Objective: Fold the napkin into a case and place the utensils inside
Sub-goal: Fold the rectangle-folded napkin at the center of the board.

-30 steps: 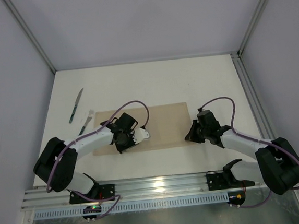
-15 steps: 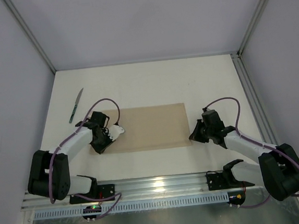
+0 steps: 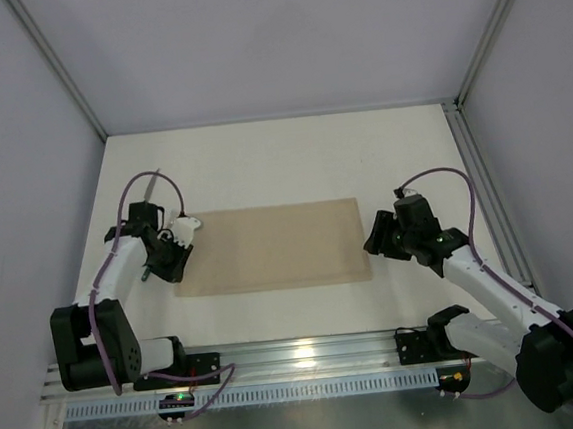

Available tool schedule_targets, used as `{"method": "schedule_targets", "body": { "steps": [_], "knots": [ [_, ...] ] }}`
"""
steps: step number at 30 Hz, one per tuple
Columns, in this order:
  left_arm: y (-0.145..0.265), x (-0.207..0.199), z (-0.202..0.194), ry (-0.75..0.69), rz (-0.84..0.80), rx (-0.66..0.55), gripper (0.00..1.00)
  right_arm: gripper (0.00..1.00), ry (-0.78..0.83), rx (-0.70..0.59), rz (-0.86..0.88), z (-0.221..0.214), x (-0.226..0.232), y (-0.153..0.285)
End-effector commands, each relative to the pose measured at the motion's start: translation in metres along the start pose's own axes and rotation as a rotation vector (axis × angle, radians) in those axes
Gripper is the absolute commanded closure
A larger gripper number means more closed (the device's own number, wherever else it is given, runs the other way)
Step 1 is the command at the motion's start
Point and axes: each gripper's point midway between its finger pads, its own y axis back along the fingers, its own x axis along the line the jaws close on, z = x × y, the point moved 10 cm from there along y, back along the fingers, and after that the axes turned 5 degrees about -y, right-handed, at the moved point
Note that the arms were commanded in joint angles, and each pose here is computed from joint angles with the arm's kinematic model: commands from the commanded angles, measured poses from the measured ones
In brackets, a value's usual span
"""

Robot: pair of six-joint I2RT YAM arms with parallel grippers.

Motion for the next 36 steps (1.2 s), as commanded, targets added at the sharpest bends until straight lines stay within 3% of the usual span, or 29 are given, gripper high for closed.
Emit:
{"method": "schedule_targets", "body": {
  "steps": [1, 5, 10, 23, 30, 36],
  "knots": [
    [0.005, 0.006, -0.003, 0.109, -0.006, -0.04, 0.76, 0.41, -0.013, 0.073, -0.047, -0.013, -0.01, 0.0],
    [-0.001, 0.02, -0.016, 0.207, 0.009, -0.019, 0.75, 0.41, -0.064, 0.137, -0.021, -0.033, -0.018, -0.009],
    [-0.013, 0.021, -0.019, 0.22, 0.011, -0.022, 0.75, 0.44, -0.129, 0.178, 0.018, -0.048, -0.023, -0.019],
    [-0.026, 0.019, -0.023, 0.227, -0.018, -0.02, 0.74, 0.66, -0.187, 0.204, 0.005, -0.068, -0.036, -0.035],
    [-0.023, 0.017, -0.02, 0.225, -0.047, -0.045, 0.74, 0.95, -0.165, 0.152, 0.029, -0.052, -0.027, -0.035],
    [-0.005, 0.018, -0.005, 0.226, -0.082, -0.109, 0.73, 0.96, -0.12, 0.098, -0.015, -0.029, -0.029, -0.024]
  ]
}}
